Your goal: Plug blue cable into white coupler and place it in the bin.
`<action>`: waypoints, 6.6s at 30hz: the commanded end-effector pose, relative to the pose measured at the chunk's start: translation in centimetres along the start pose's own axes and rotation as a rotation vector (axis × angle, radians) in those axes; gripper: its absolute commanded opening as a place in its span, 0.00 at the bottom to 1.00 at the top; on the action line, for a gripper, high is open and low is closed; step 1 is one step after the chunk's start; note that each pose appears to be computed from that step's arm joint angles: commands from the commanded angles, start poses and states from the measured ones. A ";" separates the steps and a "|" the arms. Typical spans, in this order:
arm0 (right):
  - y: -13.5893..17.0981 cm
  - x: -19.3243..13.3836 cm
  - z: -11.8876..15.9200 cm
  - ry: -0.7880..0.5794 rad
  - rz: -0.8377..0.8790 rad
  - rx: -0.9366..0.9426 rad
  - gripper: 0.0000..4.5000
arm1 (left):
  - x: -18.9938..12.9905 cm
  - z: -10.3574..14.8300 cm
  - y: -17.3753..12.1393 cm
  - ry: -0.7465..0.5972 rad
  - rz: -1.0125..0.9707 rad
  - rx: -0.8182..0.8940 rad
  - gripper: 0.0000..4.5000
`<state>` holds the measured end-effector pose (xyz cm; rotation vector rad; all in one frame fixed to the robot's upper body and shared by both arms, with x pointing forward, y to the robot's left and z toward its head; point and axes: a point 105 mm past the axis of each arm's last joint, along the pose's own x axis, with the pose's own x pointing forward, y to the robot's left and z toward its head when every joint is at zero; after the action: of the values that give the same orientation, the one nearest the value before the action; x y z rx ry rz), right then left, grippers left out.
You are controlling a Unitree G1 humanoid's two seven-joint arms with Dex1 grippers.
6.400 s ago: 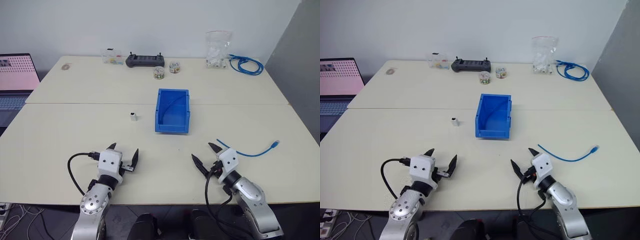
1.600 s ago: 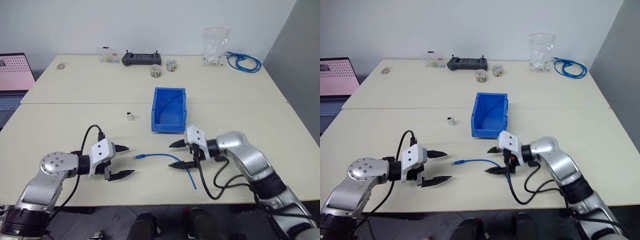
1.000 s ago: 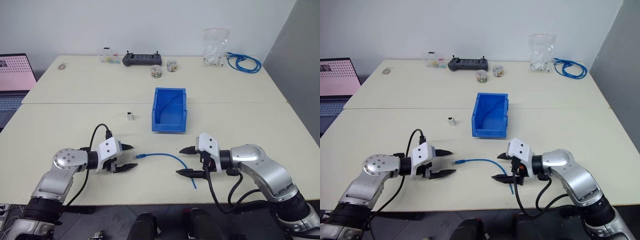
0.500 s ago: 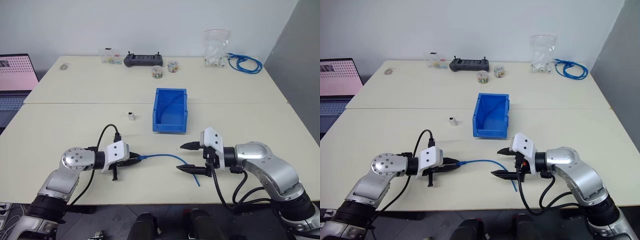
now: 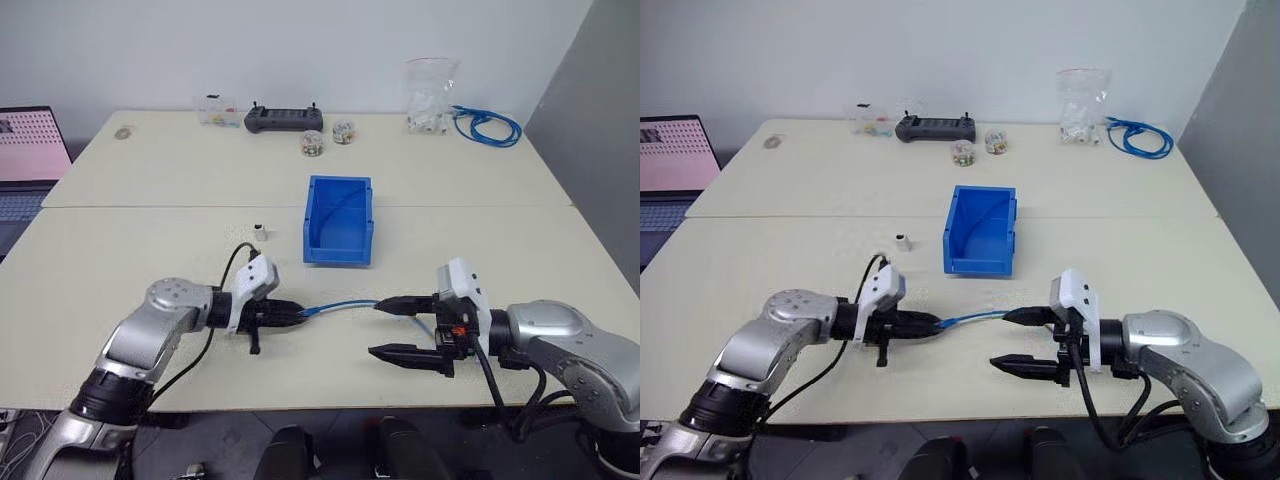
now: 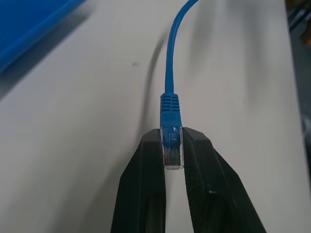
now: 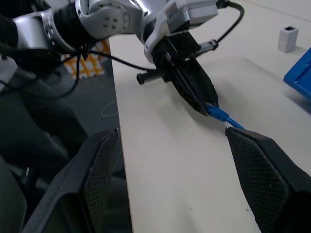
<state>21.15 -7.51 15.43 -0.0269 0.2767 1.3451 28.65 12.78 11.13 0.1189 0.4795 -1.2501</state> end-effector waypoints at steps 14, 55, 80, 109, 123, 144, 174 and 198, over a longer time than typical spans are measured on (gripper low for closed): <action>-1.2 1.8 2.3 -0.276 -0.089 0.259 0.83 | -0.8 7.0 -4.7 -0.280 -0.310 -0.277 0.05; 0.6 2.7 4.9 -0.367 0.103 0.409 0.03 | -0.8 5.9 -5.5 -0.316 -0.334 -0.298 0.05; -4.2 2.1 4.8 -0.407 -0.098 0.368 0.03 | -4.4 3.4 -5.2 -0.308 -0.085 -0.354 1.00; -4.4 3.2 4.7 -0.395 -0.090 0.322 0.02 | -2.6 0.5 11.8 -0.248 1.122 -0.135 1.00; -3.9 3.5 4.7 -0.387 -0.073 0.310 0.02 | -1.0 1.7 14.1 -0.260 1.154 -0.143 1.00; -3.5 3.2 4.2 -0.358 -0.078 0.296 0.02 | -1.7 0.8 14.0 -0.232 1.100 -0.083 0.18; -1.8 3.1 -0.1 -0.068 -0.054 -0.043 0.02 | 2.4 -5.1 -0.2 0.244 -0.162 0.463 0.18; -3.4 9.7 0.2 0.056 0.009 -0.329 0.02 | 1.5 -5.6 -0.6 0.300 -0.166 0.424 0.18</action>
<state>26.51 0.60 12.28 -0.3172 0.1522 1.3674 27.80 12.44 7.27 0.6458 0.3808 -1.4748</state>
